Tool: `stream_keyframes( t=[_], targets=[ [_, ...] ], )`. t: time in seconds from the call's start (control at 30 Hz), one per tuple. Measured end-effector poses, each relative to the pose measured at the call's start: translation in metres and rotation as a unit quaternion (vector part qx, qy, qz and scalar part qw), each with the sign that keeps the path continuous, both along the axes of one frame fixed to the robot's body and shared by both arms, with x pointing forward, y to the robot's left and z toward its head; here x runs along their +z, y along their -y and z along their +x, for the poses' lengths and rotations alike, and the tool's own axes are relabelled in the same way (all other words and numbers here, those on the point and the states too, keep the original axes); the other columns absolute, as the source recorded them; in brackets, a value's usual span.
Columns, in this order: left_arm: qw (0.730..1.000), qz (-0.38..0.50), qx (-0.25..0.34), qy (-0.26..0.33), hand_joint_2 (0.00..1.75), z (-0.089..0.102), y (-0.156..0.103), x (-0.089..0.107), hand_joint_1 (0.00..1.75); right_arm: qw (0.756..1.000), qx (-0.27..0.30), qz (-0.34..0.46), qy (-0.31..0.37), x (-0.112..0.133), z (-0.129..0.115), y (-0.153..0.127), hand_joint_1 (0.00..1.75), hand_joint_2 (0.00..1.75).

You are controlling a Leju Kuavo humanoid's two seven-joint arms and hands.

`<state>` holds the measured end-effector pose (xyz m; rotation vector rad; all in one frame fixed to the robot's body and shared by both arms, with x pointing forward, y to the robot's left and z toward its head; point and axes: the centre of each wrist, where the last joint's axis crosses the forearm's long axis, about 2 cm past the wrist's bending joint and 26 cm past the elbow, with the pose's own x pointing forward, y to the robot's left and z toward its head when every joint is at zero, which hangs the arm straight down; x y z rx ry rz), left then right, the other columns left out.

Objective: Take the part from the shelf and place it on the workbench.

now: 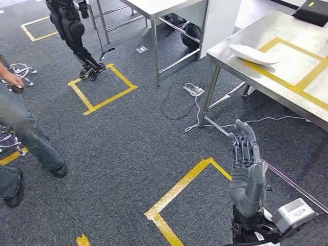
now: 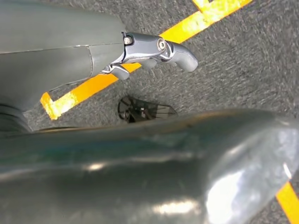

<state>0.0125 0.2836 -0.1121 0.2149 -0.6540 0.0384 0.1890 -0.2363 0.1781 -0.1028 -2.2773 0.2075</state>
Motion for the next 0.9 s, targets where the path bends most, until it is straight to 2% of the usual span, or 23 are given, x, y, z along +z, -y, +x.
stream_keyframes(
  t=[0.9],
  targets=[
    [1.000, 0.001, 0.002, -0.001, 0.00, -0.0005, -0.0004, 0.0000, 0.00, 1.000, 0.003, 0.001, -0.002, -0.0002, -0.0005, -0.0014, 0.00, 0.00]
  ],
)
